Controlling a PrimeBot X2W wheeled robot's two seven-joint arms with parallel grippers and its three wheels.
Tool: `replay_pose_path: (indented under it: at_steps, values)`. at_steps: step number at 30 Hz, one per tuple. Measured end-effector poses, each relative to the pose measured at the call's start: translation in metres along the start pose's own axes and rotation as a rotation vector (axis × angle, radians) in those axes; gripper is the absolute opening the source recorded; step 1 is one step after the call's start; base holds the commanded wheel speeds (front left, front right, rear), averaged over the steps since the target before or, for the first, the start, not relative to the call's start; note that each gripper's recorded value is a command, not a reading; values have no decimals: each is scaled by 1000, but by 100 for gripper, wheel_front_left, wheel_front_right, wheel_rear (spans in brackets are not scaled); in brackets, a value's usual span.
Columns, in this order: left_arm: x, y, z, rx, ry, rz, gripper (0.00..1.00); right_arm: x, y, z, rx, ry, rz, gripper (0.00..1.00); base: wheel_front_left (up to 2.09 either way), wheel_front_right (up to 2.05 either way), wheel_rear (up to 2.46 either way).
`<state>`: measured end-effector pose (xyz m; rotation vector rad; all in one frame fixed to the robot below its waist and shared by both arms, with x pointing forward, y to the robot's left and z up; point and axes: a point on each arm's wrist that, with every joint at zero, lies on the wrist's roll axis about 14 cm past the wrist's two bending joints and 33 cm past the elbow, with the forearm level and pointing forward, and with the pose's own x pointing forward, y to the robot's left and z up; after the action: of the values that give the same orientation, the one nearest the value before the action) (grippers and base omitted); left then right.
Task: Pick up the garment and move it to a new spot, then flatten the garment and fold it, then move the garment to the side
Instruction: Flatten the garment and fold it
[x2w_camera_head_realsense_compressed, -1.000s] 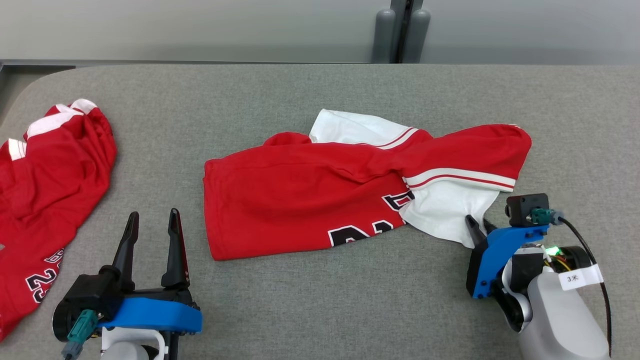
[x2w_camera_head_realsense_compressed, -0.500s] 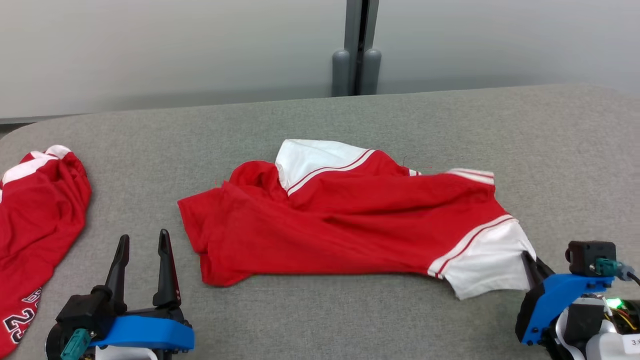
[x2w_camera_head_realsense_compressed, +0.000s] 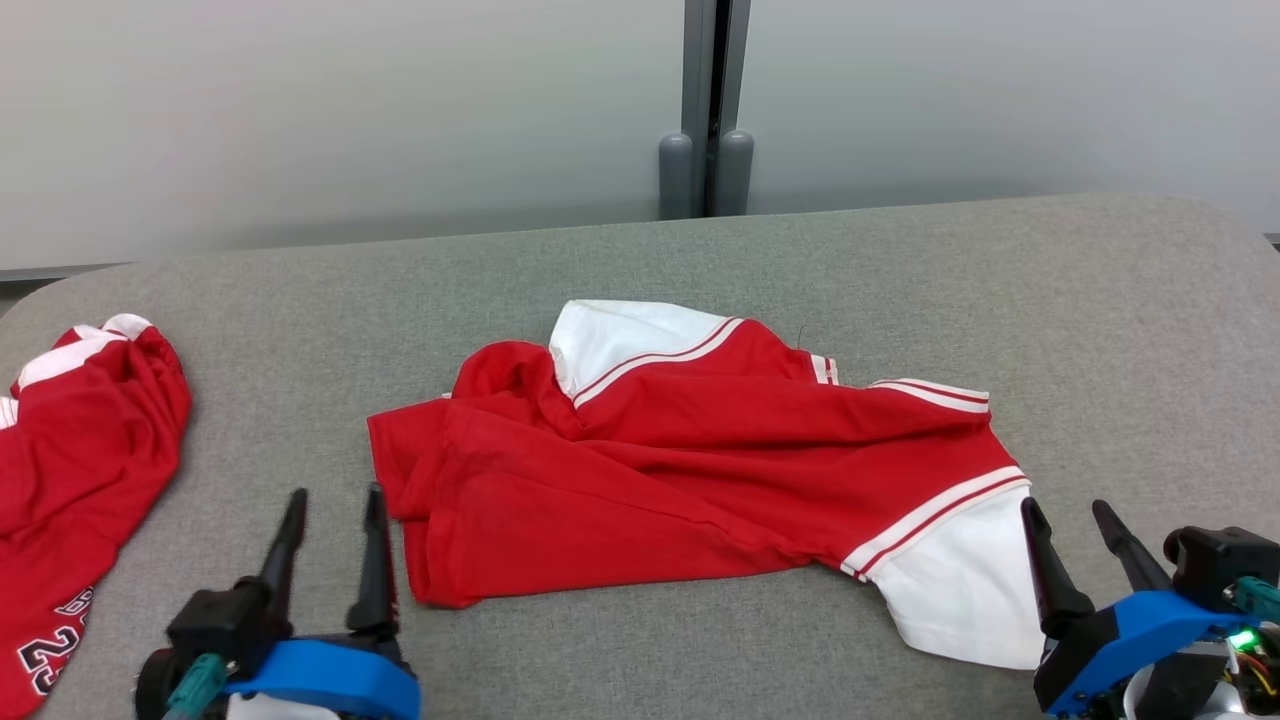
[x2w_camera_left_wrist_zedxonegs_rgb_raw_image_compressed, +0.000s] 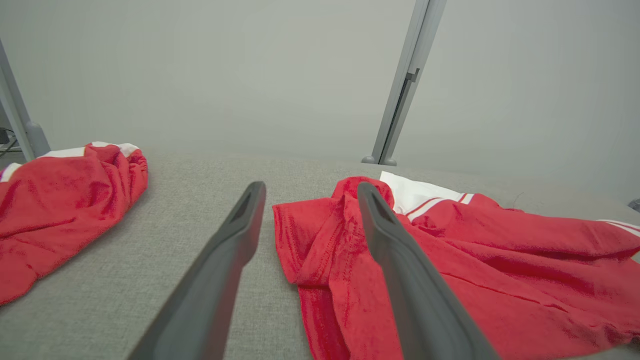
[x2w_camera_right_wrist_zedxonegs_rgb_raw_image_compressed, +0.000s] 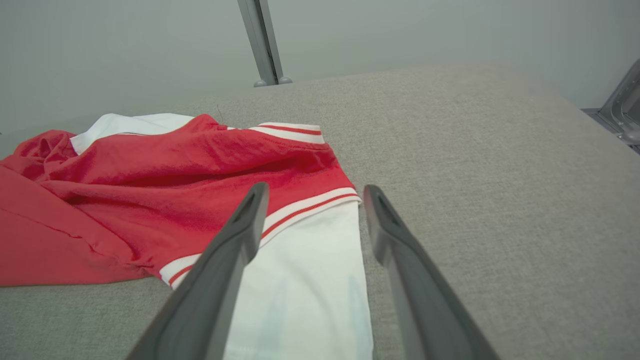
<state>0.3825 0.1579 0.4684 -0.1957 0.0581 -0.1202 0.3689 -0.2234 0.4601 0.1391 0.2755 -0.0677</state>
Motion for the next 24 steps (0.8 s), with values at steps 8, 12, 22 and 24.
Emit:
replay_pose_path:
  at_steps: [8, 12, 22, 24]
  values:
    - [12, -31, -48, -11, 254, -113, 100, -1, 13, -8, 19, -3, 40, 100, 0, 0, 0]
    - [23, -41, -72, -28, 380, -139, 100, 0, 13, -12, 25, 3, 38, 100, 0, 0, 0]
    - [61, -30, -80, 28, 440, -97, 100, 4, 5, -18, 37, 18, 14, 100, 0, 0, 0]
    - [63, -31, -82, 31, 450, -101, 100, 4, 5, -20, 42, 23, 11, 100, 0, 0, 0]
